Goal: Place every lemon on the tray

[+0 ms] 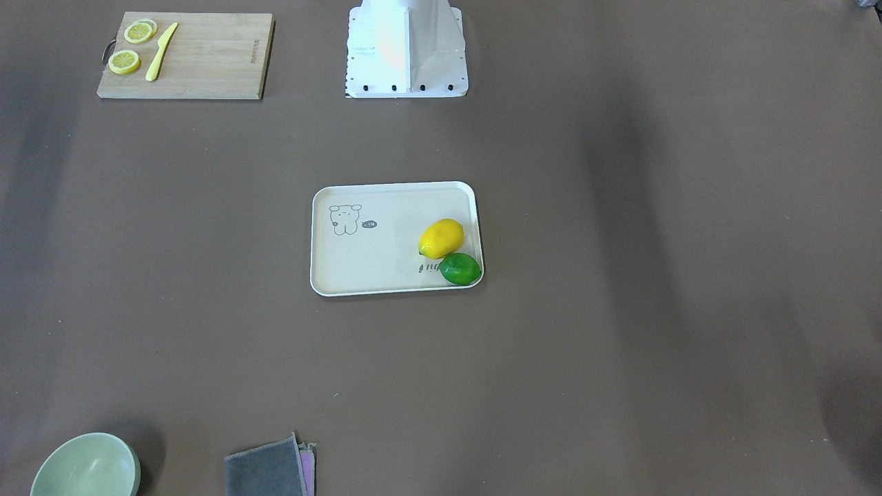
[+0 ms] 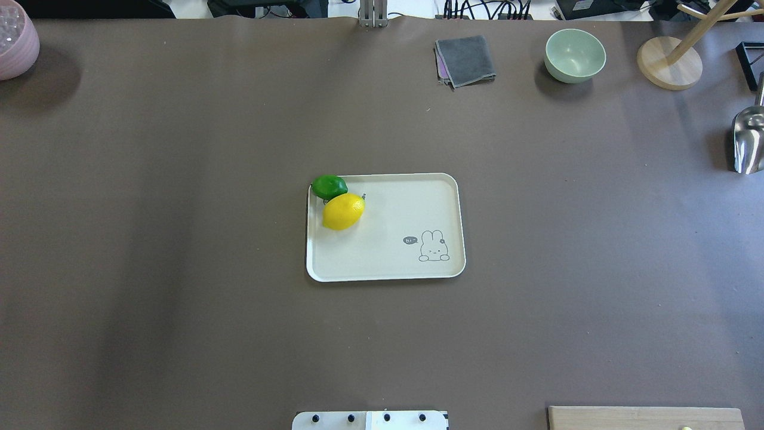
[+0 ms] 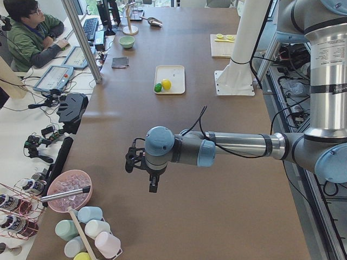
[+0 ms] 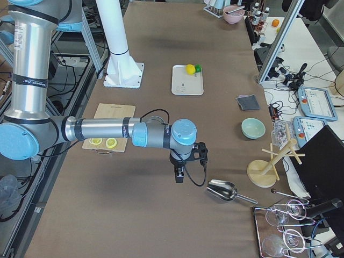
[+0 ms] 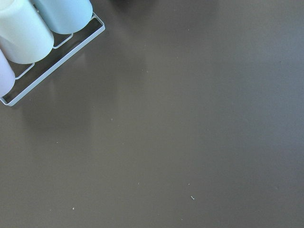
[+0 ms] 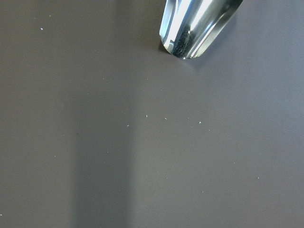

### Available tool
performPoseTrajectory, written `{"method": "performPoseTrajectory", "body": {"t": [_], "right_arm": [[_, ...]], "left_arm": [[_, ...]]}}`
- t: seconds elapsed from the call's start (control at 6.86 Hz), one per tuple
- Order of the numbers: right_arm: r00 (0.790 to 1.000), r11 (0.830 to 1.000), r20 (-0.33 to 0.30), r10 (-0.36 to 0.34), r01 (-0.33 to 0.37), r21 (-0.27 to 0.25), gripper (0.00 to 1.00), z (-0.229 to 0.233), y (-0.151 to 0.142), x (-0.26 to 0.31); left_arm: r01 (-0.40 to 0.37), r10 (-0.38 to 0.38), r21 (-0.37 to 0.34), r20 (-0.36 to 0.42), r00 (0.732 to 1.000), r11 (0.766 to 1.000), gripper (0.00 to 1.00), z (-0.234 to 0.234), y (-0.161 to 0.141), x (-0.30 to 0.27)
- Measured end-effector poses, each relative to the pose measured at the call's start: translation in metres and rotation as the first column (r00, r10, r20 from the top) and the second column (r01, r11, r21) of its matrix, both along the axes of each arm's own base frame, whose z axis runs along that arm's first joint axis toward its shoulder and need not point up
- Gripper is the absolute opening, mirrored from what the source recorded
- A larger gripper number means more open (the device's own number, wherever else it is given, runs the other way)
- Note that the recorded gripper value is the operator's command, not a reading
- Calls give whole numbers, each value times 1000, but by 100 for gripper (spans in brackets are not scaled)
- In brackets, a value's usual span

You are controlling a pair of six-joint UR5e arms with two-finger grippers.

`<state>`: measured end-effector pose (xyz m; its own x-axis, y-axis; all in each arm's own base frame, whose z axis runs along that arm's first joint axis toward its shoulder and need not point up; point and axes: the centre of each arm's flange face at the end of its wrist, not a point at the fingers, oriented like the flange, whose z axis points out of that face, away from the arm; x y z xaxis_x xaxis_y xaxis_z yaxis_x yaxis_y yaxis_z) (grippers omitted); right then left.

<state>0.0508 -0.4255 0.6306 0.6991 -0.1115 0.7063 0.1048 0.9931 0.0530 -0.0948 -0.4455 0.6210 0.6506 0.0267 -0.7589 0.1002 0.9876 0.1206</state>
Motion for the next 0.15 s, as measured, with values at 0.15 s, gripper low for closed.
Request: {"method": "performPoseTrajectory", "body": {"t": [0.15], "right_arm": [[1000,1000,0,0,0,-1,100,0,0,0]], "left_arm": [[0,0,-3,0,1000,1000,100,1,0,0]]}}
